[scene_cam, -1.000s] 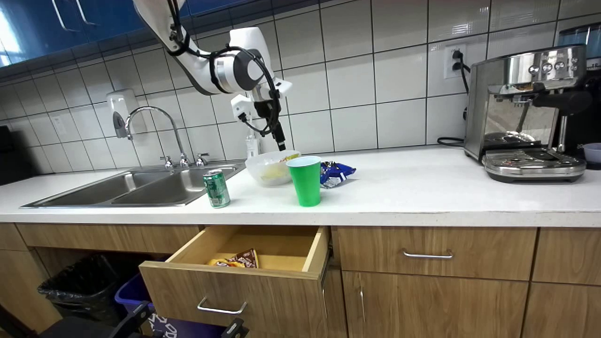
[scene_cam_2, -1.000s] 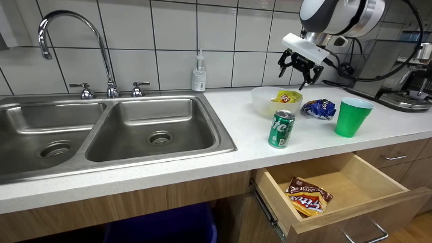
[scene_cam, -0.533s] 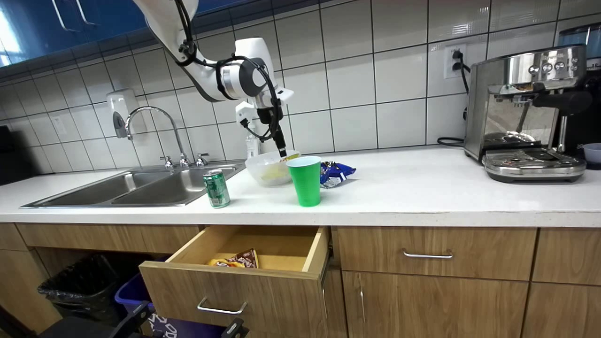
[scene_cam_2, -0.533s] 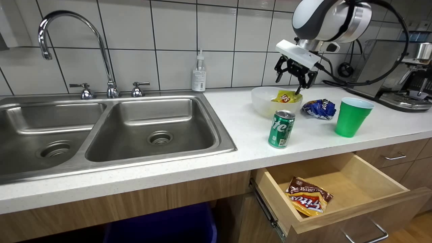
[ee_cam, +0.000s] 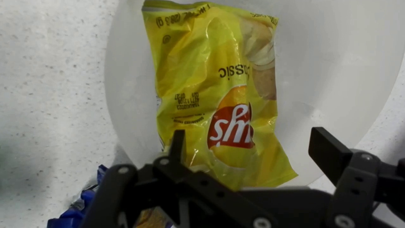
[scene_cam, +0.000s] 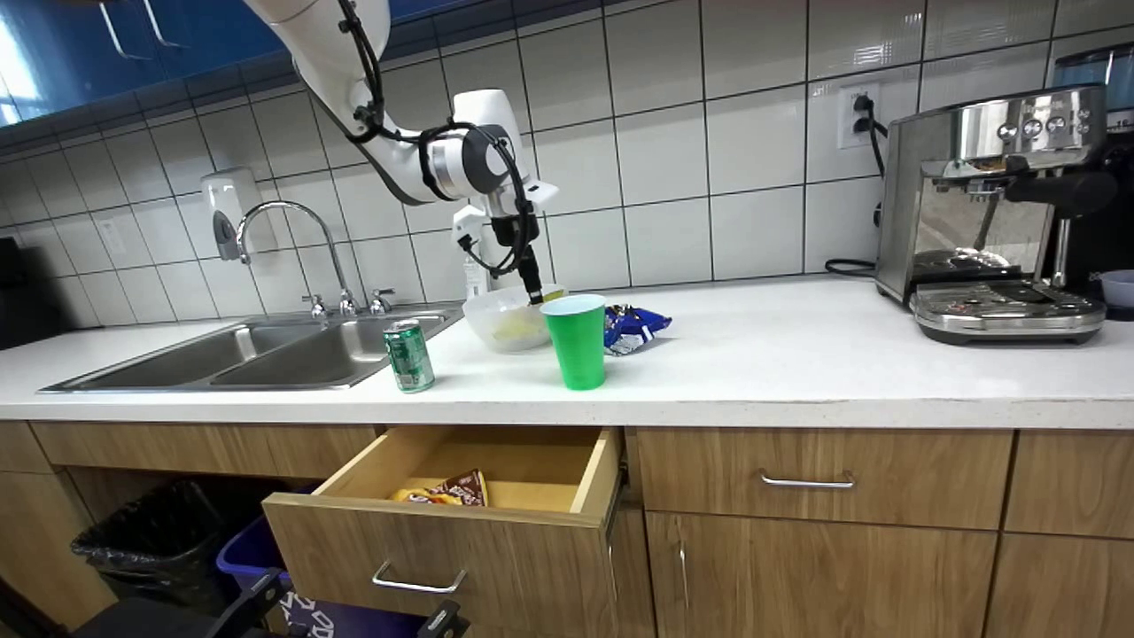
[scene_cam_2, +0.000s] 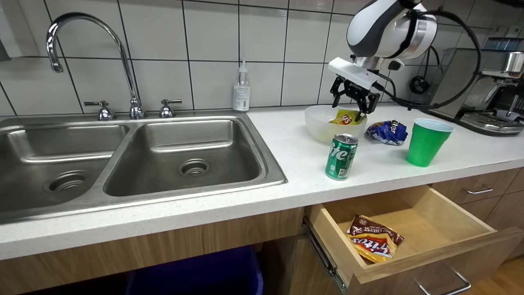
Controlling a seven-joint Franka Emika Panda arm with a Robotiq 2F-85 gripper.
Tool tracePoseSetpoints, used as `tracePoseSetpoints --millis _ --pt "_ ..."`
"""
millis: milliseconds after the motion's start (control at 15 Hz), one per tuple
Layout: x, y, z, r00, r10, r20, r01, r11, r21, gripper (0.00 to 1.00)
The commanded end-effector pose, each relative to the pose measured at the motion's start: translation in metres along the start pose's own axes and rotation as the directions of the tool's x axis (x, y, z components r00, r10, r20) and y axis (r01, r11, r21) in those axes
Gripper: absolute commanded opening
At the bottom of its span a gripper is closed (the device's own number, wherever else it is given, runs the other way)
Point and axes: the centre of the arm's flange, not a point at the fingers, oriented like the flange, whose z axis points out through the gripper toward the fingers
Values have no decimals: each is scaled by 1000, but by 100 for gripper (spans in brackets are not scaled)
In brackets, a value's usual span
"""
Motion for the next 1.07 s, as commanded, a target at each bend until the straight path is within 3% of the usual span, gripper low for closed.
tracePoseSetpoints --millis 0,333,400,533,1000 --pt "6 -16 4 1000 27 -10 -28 999 -38 100" --pt "8 -17 8 999 35 -9 -35 998 -53 97" --pt "8 -17 8 999 35 -9 -36 998 -53 73" --pt "10 -18 9 999 36 -11 -37 998 -53 70" --pt "11 -17 10 999 42 -16 -43 997 -69 16"
